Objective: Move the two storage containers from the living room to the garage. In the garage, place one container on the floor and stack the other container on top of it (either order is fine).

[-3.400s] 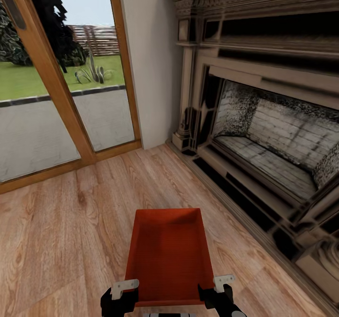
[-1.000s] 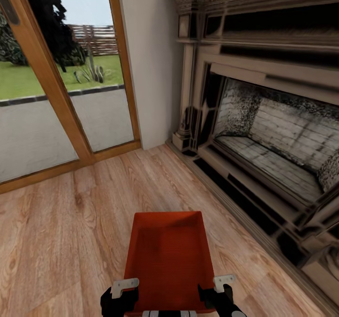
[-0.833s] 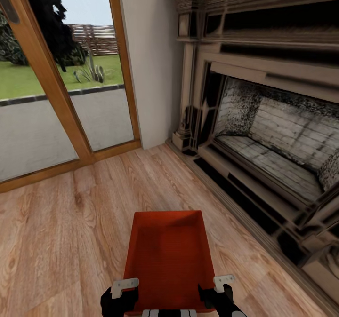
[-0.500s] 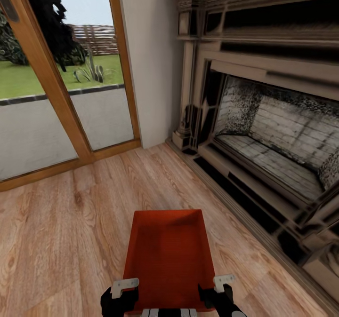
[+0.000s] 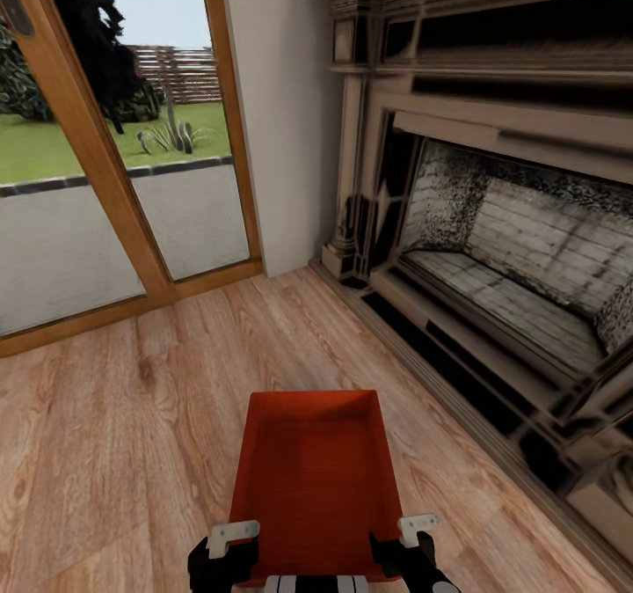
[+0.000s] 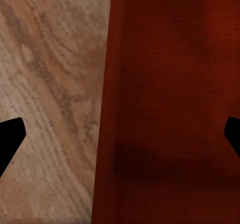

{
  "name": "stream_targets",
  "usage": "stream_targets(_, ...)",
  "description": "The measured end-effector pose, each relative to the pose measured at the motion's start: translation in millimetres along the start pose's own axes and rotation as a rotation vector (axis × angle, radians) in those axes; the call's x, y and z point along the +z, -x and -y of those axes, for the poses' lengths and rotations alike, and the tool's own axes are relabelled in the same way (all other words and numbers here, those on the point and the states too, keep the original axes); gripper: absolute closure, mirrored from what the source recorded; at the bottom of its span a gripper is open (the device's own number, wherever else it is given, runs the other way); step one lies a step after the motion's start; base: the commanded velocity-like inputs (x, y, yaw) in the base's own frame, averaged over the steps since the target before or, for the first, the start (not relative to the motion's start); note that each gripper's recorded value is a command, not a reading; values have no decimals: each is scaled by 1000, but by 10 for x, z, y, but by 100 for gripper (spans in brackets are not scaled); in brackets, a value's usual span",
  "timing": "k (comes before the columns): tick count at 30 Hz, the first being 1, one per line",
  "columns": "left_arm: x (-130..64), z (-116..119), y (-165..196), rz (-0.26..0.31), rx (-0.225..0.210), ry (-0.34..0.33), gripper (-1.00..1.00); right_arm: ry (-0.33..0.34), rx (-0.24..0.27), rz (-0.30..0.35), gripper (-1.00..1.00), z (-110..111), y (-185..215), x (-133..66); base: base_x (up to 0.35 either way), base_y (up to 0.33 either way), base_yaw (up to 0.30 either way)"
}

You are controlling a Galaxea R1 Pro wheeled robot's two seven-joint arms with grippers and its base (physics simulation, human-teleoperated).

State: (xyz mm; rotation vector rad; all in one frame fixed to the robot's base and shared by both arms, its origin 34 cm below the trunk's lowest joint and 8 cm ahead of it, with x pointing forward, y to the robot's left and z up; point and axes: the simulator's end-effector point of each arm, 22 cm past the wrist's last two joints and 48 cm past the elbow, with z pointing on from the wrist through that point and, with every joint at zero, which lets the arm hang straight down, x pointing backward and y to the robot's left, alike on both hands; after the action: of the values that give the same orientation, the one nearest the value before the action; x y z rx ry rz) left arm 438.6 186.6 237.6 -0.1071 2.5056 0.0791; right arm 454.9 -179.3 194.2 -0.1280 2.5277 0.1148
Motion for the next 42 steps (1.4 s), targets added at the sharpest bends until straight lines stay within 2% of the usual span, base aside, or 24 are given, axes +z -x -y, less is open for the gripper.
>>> stream_targets(13, 0, -32, 3, 1, 2, 13, -100, 0, 0, 0, -100, 0, 0, 0, 0, 0, 0)
stream_targets(15, -2, -103, 2, 1, 1, 46, -100, 0, 0, 0, -100, 0, 1, 0, 0, 0, 0)
stream_targets(17, -15, -260, 2, 2, -1, 117, -100, 0, 0, 0, -100, 0, -2, 0, 0, 0, 0)
stream_targets(22, -37, -397, 1, 2, 0, 183, -100, 0, 0, 0, -100, -1, 0, 0, 0, 0, 0)
stream_targets(29, -37, -389, 1, 2, 0, 180, -100, 0, 0, 0, -100, 0, 2, 0, 0, 0, 0)
stream_targets(35, -14, -217, 1, 2, 3, 104, -100, 0, -1, 0, -100, 0, 0, 0, 0, 0, 0)
stream_targets(42, -12, -187, 2, 2, 4, 91, -100, 0, -1, 0, -100, 0, 0, 0, 0, 0, 0)
